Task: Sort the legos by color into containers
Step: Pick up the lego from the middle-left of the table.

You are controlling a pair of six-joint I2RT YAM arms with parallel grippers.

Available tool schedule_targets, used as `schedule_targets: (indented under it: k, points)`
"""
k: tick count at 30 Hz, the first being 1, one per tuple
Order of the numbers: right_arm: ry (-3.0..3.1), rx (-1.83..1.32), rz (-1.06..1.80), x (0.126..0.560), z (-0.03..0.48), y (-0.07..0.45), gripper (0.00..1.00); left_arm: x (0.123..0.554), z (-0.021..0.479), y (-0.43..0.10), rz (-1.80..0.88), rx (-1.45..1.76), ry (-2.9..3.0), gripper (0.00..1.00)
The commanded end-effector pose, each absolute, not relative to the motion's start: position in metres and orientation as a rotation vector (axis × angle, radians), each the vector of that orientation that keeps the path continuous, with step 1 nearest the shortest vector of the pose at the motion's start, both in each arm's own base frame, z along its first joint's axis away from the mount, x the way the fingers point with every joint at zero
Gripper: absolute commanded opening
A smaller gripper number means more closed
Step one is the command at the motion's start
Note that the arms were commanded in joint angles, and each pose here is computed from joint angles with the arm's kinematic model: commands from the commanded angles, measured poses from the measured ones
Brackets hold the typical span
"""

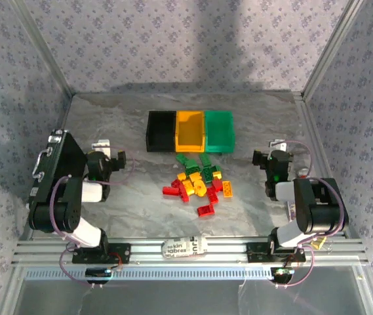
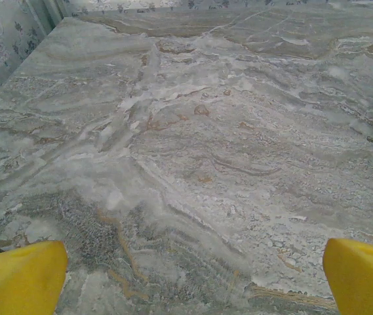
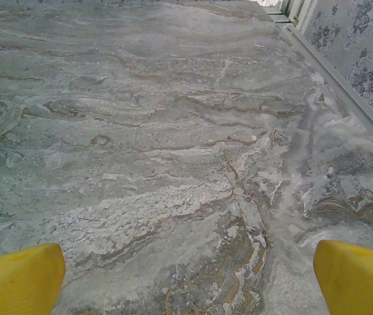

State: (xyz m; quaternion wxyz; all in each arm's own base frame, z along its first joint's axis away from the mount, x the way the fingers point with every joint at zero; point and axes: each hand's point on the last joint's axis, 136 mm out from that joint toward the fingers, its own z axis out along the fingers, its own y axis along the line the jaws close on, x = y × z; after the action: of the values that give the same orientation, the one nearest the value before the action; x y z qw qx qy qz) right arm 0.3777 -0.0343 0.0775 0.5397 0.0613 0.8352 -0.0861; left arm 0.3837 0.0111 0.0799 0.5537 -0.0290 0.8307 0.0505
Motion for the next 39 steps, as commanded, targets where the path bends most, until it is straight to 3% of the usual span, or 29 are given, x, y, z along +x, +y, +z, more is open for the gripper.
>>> schedule_targets:
  k: [1, 36, 39]
  points:
    - [1.955, 0.139, -0.202, 0.387, 0.087, -0.035, 0.99, 0.393, 0.092, 0.010, 0.110, -0.057, 1.920, 1.00]
    - [1.955, 0.137, -0.202, 0.387, 0.087, -0.035, 0.99, 0.393, 0.092, 0.010, 0.109, -0.056, 1.921, 1.00]
    - [1.957, 0.138, -0.199, 0.387, 0.087, -0.035, 0.99, 0.394, 0.092, 0.033, 0.160, -0.192, 1.924, 1.00]
